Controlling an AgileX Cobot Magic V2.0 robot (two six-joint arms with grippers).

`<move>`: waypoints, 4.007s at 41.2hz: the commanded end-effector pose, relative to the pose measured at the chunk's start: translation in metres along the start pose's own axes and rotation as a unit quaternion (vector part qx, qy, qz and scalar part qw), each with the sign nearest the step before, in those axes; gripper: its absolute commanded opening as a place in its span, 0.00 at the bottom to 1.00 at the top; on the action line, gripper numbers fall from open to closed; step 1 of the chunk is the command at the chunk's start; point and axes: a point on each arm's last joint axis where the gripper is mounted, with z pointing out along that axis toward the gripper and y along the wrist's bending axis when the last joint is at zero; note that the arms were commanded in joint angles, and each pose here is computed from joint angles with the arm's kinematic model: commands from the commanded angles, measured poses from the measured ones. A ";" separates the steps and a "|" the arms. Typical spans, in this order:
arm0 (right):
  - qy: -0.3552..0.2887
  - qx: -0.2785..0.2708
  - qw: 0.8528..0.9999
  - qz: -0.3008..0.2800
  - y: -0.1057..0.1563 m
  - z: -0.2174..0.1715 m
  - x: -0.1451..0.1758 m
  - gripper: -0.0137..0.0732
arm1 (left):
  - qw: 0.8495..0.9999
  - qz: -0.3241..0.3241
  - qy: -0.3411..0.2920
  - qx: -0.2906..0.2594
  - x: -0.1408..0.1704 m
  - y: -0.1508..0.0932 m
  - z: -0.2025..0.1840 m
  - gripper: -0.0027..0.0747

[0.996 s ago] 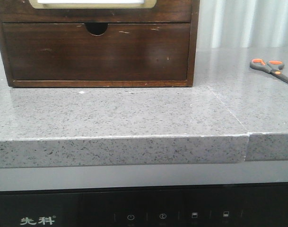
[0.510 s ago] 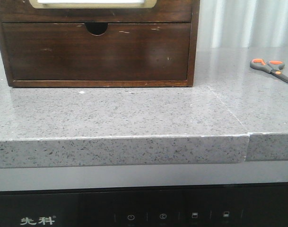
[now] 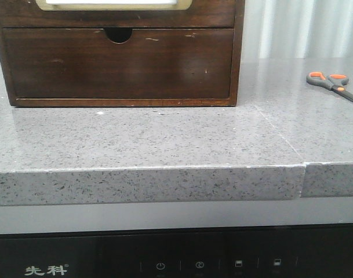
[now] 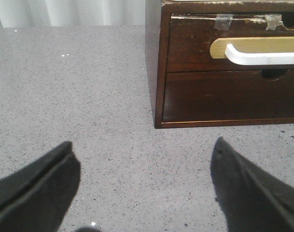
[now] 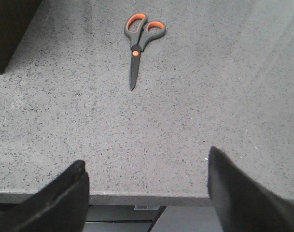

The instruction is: Put scissors in drawer with both arms

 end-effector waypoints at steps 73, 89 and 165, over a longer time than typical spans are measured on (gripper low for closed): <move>-0.044 0.008 0.999 -0.007 -0.002 -0.004 -0.015 0.82 | 0.825 -0.404 0.064 0.390 -0.051 -0.053 0.211 0.83; -0.044 0.008 0.999 -0.007 -0.002 -0.004 -0.015 0.82 | 0.808 -0.436 0.089 0.386 -0.048 -0.053 0.228 0.60; -0.044 0.008 0.999 -0.007 -0.002 -0.004 -0.015 0.76 | 0.801 -0.395 0.071 0.445 0.023 -0.065 0.083 0.44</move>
